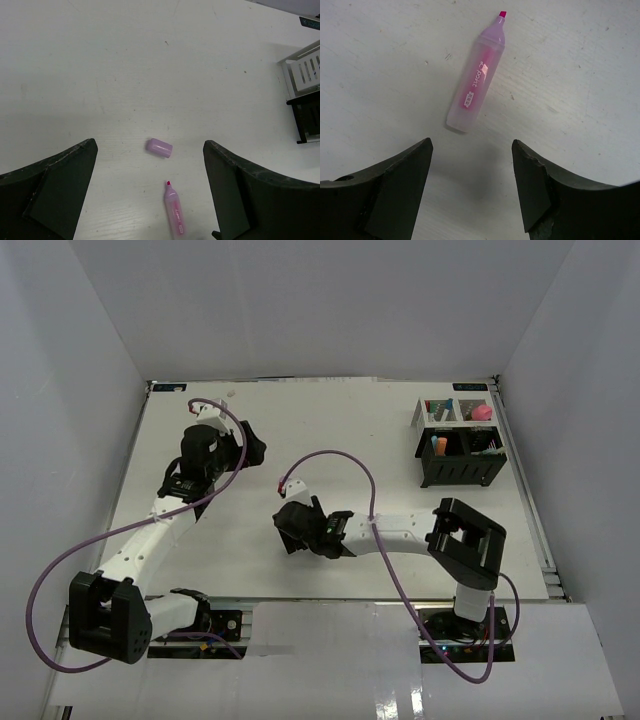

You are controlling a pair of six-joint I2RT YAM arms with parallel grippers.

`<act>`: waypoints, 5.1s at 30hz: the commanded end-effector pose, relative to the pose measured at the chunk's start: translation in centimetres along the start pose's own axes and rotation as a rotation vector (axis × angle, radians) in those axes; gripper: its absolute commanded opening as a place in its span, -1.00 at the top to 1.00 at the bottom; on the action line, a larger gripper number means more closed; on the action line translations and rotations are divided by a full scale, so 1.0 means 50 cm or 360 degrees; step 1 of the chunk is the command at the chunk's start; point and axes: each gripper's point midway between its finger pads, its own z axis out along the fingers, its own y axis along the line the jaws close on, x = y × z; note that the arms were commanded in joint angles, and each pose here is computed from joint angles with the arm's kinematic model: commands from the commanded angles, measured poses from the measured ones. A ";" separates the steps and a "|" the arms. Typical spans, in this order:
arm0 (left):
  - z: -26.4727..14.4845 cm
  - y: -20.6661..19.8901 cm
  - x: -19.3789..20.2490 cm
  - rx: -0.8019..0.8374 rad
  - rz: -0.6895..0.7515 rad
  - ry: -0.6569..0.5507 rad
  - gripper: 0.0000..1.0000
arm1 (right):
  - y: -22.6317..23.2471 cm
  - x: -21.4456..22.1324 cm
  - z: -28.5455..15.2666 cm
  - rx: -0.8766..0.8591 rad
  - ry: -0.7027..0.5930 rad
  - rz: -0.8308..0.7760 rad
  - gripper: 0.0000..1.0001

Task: Sort the stationery into containers
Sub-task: Pick up the pen from the center of the board, then move the pen cap to the center of the board.

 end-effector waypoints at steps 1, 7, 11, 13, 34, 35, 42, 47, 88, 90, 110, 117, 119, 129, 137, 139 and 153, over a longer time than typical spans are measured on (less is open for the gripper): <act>-0.011 -0.011 -0.046 0.0025 -0.0026 -0.0080 -0.96 | 0.024 -0.029 0.009 0.0005 -0.0060 0.0078 -0.42; -0.010 -0.009 -0.045 0.0041 -0.0049 -0.0069 -0.96 | 0.037 -0.009 0.033 -0.0005 -0.0036 0.0100 -0.35; -0.010 -0.009 -0.046 0.0042 -0.0056 -0.0071 -0.96 | 0.039 0.001 0.048 0.0014 -0.0027 0.0097 -0.29; -0.008 -0.009 -0.042 0.0044 -0.0059 -0.0062 -0.96 | 0.036 0.006 0.055 0.0038 -0.0027 0.0093 -0.27; 0.001 -0.011 -0.030 0.0070 -0.0096 -0.0018 -0.96 | -0.011 0.066 0.085 0.0183 0.0026 0.0113 0.04; 0.001 -0.011 -0.029 0.0072 -0.0096 -0.0015 -0.96 | -0.010 0.062 0.086 0.0180 0.0019 0.0120 0.03; 0.003 -0.009 -0.027 0.0071 -0.0103 -0.0007 -0.96 | -0.024 0.065 0.094 0.0216 0.0024 0.0159 -0.01; 0.004 -0.011 -0.028 0.0084 -0.0115 -0.0005 -0.96 | -0.029 0.072 0.099 0.0231 0.0033 0.0162 0.01; -0.130 -0.301 -0.032 0.0886 -0.0236 -0.0173 -0.96 | -0.108 -0.335 -0.267 0.0009 -0.1254 0.0273 0.85; -0.124 -0.308 -0.033 0.0880 -0.0254 -0.0195 -0.96 | -0.107 -0.348 -0.279 -0.0012 -0.1303 0.0307 0.85; -0.112 -0.371 -0.002 0.0949 -0.0284 -0.0182 -0.15 | -0.118 -0.357 -0.318 -0.0086 -0.1438 0.0386 0.85; -0.114 -0.380 0.001 0.0976 -0.0272 -0.0198 0.33 | -0.113 -0.354 -0.316 -0.0110 -0.1436 0.0390 0.85; -0.117 -0.380 -0.002 0.0982 -0.0259 -0.0215 0.46 | -0.114 -0.349 -0.314 -0.0113 -0.1430 0.0391 0.85; -0.113 -0.368 -0.005 0.0917 -0.0164 -0.0216 0.77 | -0.117 -0.308 -0.297 -0.0134 -0.1340 0.0359 0.08; -0.048 -0.271 -0.035 0.0501 -0.0036 -0.0176 0.79 | -0.157 -0.233 -0.207 -0.0144 -0.1036 0.0239 -0.64; -0.040 -0.242 -0.065 0.0429 -0.0031 -0.0191 0.79 | -0.140 -0.223 -0.186 -0.0286 -0.0957 0.0176 -0.70; -0.073 0.028 -0.079 -0.0101 0.0106 -0.0254 0.80 | -0.094 -0.244 0.071 -0.0525 -0.0388 -0.0450 -0.71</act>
